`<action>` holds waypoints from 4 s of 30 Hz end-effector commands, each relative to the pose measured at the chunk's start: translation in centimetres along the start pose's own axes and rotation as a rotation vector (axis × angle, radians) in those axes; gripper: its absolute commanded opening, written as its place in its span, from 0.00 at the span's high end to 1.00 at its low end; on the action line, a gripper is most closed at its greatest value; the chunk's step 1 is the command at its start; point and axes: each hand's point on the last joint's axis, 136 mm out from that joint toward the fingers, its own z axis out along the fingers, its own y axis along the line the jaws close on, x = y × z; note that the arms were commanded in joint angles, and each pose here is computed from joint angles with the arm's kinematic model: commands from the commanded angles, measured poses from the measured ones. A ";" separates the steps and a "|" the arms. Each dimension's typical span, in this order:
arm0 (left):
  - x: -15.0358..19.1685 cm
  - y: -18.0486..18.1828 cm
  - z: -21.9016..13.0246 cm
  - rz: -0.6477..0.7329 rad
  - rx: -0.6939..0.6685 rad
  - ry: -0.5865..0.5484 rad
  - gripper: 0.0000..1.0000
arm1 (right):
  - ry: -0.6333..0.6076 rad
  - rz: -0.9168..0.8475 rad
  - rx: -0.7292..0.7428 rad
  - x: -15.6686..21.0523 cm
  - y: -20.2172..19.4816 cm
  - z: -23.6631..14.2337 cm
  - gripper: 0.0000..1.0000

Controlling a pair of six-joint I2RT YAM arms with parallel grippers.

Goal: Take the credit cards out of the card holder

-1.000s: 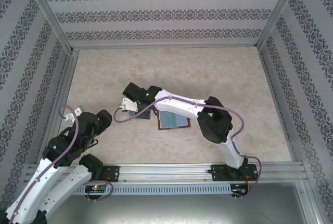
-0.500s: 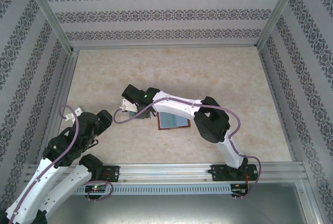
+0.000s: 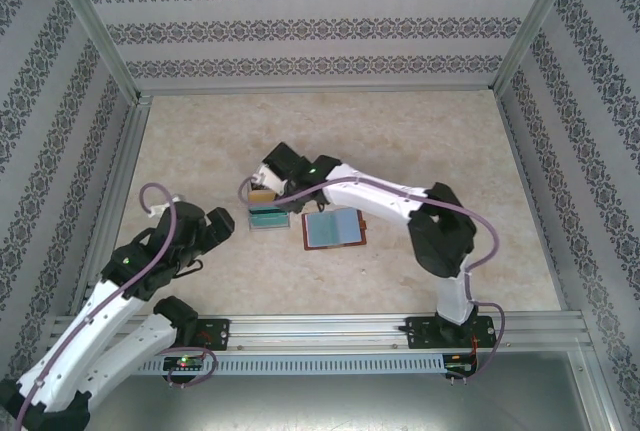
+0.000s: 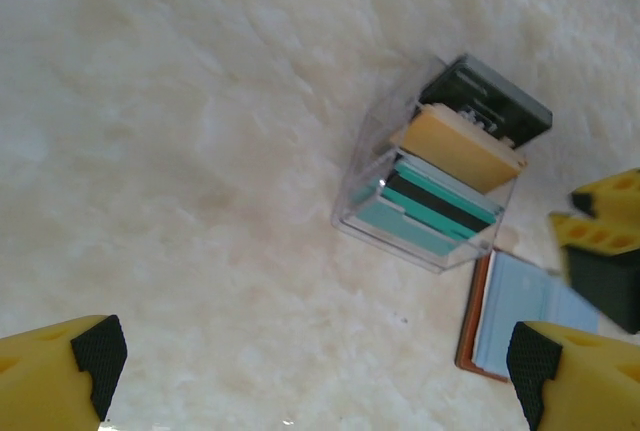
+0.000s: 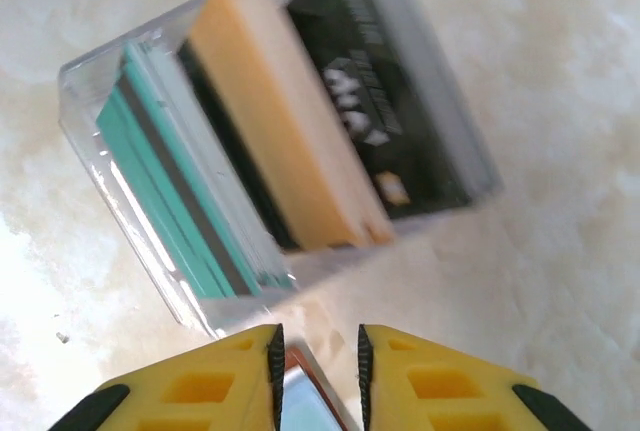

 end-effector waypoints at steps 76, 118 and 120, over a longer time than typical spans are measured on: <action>14.8 -19.4 17.0 0.313 0.306 0.656 0.27 | 0.114 1.198 -0.170 21.2 -0.7 1.1 0.76; 11.3 -21.2 13.8 0.289 0.462 0.590 0.32 | -0.133 1.241 -0.157 17.1 -3.3 -4.0 0.72; 11.1 -19.9 13.8 0.291 0.416 0.574 0.43 | -0.130 1.214 -0.192 15.7 -2.8 -3.7 0.72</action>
